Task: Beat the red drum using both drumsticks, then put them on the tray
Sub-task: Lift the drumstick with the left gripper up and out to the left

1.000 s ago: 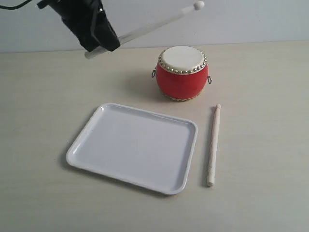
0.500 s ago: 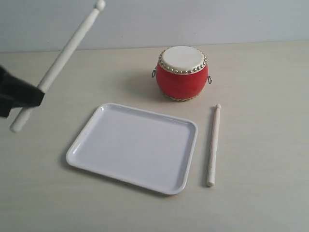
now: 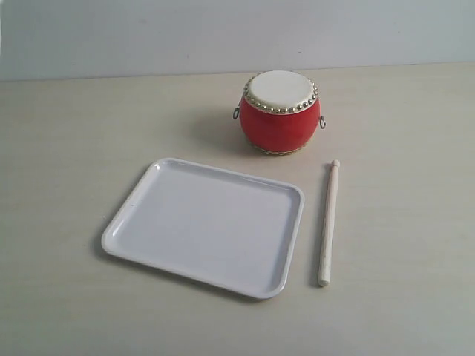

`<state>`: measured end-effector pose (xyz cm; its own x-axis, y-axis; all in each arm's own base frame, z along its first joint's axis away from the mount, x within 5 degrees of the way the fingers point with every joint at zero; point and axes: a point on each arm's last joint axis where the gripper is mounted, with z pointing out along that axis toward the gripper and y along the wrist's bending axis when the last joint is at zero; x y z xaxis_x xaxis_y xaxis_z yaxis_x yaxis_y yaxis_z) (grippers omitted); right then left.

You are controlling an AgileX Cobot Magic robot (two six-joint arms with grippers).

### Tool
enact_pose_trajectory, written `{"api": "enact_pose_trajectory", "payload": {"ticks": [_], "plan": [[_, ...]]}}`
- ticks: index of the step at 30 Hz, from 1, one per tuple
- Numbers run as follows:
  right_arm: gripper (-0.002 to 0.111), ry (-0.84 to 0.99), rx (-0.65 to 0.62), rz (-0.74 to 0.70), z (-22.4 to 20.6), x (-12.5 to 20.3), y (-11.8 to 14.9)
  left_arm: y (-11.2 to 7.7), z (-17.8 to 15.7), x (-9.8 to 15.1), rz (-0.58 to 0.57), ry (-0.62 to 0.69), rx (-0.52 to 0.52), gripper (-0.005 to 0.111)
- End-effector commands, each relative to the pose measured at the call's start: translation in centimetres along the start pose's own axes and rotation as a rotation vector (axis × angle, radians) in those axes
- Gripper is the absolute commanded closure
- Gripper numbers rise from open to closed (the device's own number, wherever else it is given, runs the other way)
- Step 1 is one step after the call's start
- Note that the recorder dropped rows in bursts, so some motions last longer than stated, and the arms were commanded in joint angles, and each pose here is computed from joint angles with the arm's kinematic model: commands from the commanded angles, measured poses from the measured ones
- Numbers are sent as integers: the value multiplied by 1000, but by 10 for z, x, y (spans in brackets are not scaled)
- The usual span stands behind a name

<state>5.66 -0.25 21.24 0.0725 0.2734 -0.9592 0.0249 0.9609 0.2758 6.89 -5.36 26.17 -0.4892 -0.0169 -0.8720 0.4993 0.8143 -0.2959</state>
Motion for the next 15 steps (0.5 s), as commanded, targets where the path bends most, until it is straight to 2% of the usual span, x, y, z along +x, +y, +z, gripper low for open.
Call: {"api": "enact_pose_trajectory", "payload": {"ticks": [1,9,10,11,12,13,15], "plan": [[108,-4,3,-4,0,1,-1,-5,-9,0,-22,-75,20,107],[108,-4,2,19,0,1,0,-10,-10,2,12,-57,79,107],[108,-12,-1,126,0,0,0,-11,-10,2,15,-54,86,107],[108,-33,-12,423,0,-2,0,-11,-10,2,18,-52,91,107],[108,-42,-16,593,0,-3,0,-11,-10,2,21,-51,89,107],[108,-44,-18,691,-1,-3,0,-11,-10,3,24,-47,91,107],[108,-54,-21,702,-1,-4,0,-12,-10,3,24,-41,94,107]]}}
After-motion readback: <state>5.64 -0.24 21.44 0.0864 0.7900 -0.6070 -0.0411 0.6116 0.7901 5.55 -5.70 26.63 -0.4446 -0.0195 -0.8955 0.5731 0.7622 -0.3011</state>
